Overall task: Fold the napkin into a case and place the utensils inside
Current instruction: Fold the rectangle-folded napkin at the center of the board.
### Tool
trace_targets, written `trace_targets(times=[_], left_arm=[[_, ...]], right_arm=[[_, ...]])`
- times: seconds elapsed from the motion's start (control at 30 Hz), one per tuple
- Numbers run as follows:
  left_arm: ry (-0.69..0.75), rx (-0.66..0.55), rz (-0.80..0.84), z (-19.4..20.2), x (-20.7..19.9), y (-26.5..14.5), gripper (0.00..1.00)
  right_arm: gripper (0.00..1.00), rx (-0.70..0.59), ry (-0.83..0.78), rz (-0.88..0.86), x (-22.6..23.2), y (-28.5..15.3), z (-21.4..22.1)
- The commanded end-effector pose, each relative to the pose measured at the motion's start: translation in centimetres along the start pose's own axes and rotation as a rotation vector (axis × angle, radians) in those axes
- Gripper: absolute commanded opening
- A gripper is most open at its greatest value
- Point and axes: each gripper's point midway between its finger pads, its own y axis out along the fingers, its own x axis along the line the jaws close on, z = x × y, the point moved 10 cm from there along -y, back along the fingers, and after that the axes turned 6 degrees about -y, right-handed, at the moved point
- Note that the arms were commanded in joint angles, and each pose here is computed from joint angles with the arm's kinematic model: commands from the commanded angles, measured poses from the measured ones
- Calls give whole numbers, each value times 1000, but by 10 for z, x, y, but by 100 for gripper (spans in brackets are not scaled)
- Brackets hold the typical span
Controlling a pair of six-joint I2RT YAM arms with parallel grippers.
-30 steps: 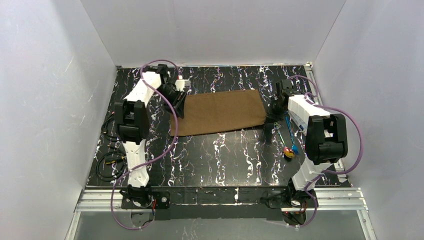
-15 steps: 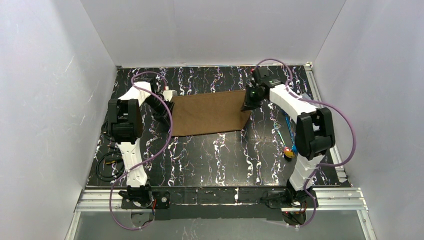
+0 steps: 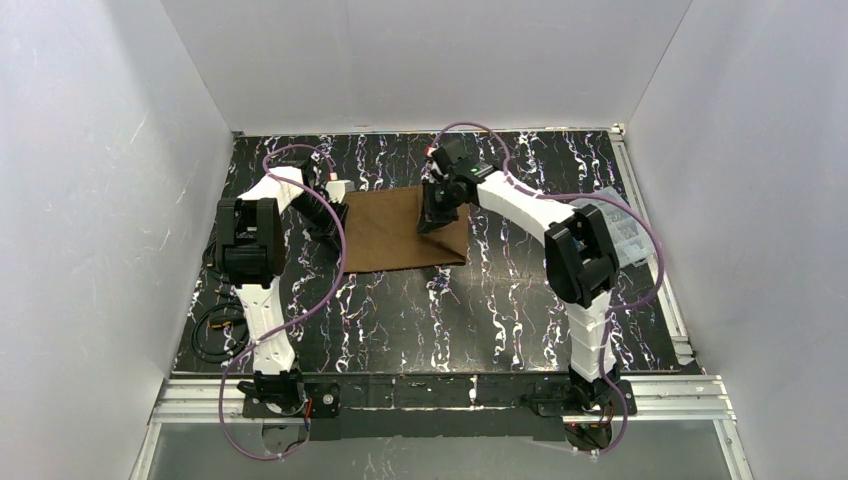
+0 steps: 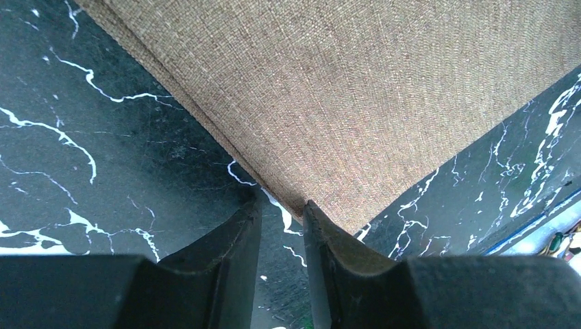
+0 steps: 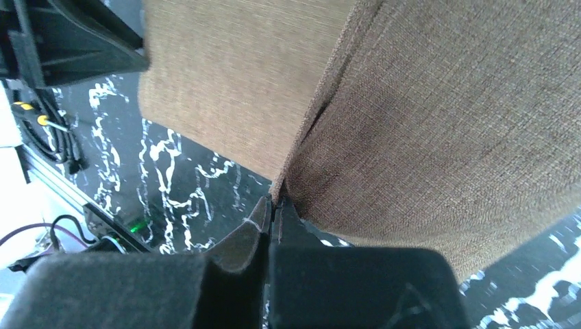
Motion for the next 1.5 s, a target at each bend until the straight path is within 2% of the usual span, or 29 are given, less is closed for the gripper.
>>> trace_targets(times=[0.0, 0.3, 0.83, 1.23, 1.47], left_arm=[[-2, 10, 20, 6, -2, 4, 28], [-19, 12, 37, 5, -2, 7, 27], [-54, 15, 80, 6, -2, 6, 24], [-108, 7, 127, 4, 1, 2, 24], [-153, -9, 139, 5, 9, -6, 24]], right_arm=[[2, -39, -27, -112, 34, 9, -17], [2, -24, -31, -219, 66, 40, -24], [2, -105, 1, -504, 105, 56, -44], [1, -17, 33, -633, 98, 88, -15], [2, 26, 44, -634, 89, 102, -3]])
